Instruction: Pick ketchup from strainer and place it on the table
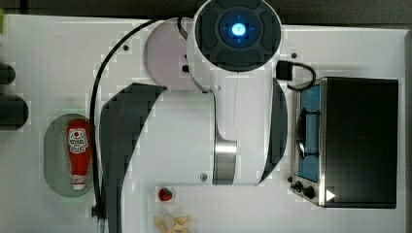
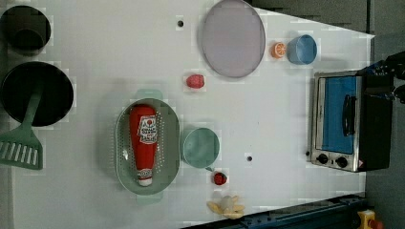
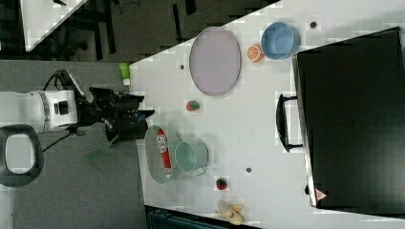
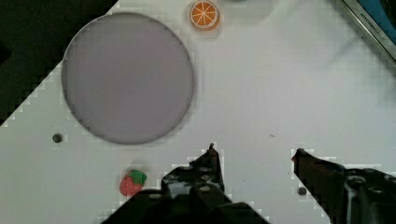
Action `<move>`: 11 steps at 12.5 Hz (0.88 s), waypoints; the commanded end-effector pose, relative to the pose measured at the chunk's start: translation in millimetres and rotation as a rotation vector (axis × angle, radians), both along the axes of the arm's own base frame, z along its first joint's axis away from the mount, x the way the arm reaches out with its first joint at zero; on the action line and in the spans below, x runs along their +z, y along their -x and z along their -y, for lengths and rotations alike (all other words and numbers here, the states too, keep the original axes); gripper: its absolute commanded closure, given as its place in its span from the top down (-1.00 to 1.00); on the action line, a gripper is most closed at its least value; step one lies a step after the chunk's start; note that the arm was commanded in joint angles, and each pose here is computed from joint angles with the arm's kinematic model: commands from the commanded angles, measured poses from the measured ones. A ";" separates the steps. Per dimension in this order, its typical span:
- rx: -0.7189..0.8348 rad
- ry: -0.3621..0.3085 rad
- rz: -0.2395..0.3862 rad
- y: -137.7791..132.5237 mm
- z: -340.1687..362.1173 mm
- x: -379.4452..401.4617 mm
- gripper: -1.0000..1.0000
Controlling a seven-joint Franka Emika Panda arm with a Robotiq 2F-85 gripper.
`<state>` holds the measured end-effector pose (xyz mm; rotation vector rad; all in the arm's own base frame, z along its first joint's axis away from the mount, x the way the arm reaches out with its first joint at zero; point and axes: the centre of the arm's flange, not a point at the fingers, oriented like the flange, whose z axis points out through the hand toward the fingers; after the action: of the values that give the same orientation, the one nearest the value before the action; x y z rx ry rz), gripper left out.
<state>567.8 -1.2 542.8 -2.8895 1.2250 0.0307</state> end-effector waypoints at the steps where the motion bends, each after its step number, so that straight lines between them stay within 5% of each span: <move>1: -0.049 0.021 -0.053 85.4 -11.9 45.9 0.58; 3: -0.007 0.019 -0.039 80.9 -34.9 42.5 1.00; 11: 0.386 0.014 0.016 82.9 -242.7 -15.2 1.00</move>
<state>493.2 217.1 540.8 -3.0801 0.6664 -0.0159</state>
